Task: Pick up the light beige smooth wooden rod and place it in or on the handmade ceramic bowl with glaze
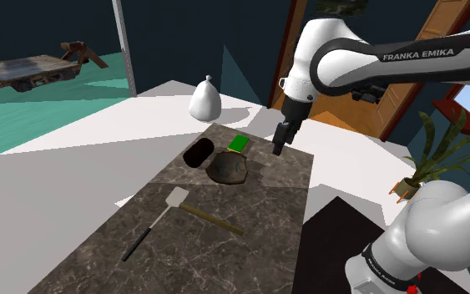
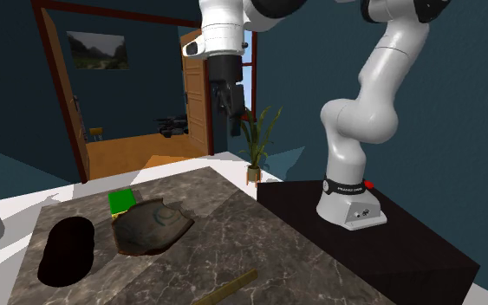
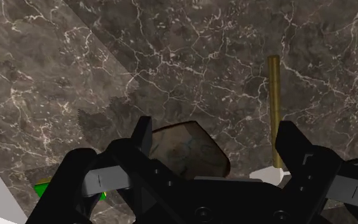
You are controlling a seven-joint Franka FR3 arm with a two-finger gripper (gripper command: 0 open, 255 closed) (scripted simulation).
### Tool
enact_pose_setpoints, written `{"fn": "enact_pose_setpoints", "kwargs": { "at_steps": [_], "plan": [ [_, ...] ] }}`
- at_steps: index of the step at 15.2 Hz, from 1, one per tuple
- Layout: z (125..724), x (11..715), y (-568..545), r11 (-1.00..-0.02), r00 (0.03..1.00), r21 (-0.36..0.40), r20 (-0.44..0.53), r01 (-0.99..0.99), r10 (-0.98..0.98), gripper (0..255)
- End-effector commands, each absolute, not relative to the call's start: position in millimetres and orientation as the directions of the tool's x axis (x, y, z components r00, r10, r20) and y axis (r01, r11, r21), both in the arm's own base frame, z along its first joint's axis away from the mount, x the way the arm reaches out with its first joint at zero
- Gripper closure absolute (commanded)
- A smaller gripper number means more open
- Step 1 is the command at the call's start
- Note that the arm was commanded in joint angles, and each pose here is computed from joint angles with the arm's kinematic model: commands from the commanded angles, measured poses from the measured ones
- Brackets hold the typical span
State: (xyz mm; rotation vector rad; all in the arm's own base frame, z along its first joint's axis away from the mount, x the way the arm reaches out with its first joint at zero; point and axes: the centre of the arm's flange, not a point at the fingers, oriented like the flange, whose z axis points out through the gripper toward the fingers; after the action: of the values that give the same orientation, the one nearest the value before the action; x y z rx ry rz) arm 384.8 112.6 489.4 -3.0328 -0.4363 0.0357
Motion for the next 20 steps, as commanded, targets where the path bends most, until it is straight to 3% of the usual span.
{"fn": "enact_pose_setpoints", "kwargs": {
  "at_steps": [1,20],
  "plan": [
    [469.4,391.9,128.4,-0.951,0.953,-0.081,-0.019,0.299,0.301,0],
    [285.7,459.1,295.6,-0.881,0.877,-0.102,-0.098,0.462,0.471,0]
  ]
}}
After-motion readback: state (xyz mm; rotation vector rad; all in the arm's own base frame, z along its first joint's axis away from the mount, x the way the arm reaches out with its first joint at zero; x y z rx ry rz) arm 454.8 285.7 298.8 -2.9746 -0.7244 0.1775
